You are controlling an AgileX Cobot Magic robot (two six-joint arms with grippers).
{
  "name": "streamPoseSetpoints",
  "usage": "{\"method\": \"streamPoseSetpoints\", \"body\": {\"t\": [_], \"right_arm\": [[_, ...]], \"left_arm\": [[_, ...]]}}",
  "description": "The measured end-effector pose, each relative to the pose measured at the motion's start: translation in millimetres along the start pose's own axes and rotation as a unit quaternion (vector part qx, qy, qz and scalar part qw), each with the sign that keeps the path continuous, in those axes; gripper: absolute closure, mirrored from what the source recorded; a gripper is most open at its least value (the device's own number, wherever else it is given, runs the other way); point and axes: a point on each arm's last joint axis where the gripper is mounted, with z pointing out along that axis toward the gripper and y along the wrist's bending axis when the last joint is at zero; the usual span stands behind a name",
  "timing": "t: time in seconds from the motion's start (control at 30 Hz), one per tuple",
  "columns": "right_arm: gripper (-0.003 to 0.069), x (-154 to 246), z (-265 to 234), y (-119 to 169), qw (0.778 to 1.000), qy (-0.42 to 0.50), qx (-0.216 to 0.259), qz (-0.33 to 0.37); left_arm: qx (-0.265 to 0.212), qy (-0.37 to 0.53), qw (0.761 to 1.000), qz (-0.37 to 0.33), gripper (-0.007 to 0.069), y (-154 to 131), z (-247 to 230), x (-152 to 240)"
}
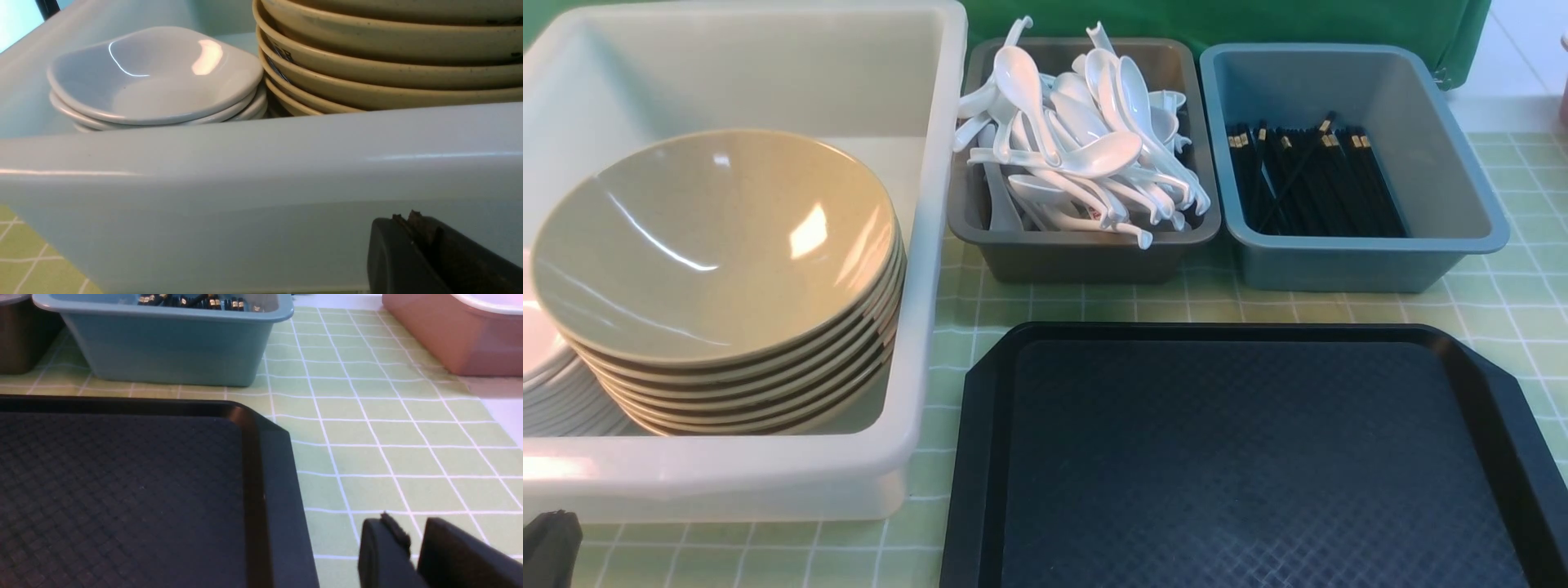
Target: On green table put chopsticks spoon bowls plates into blue grey white boxes.
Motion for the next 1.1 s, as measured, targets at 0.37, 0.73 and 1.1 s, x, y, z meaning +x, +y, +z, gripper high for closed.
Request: {"method": "streamPoseSetpoints", "body": {"t": [0.37, 0.73, 1.1], "right_arm": [[0.0495, 0.0, 0.0, 0.0, 1.000, 0.000, 0.000, 0.000], [0.0486, 0.0, 0.0, 0.0, 1.000, 0.000, 0.000, 0.000], [0.0475, 0.0, 0.0, 0.0, 1.000, 0.000, 0.000, 0.000]], "left_arm": [[0.017, -0.003, 1.000, 0.004, 0.0626, -1.8, -0.1, -0.3], [0.024, -0.004, 1.000, 0.006, 0.0626, -2.7, -0.1, -0.4], [0.024, -0.004, 1.000, 0.006, 0.0626, -2.7, -0.1, -0.4]]}}
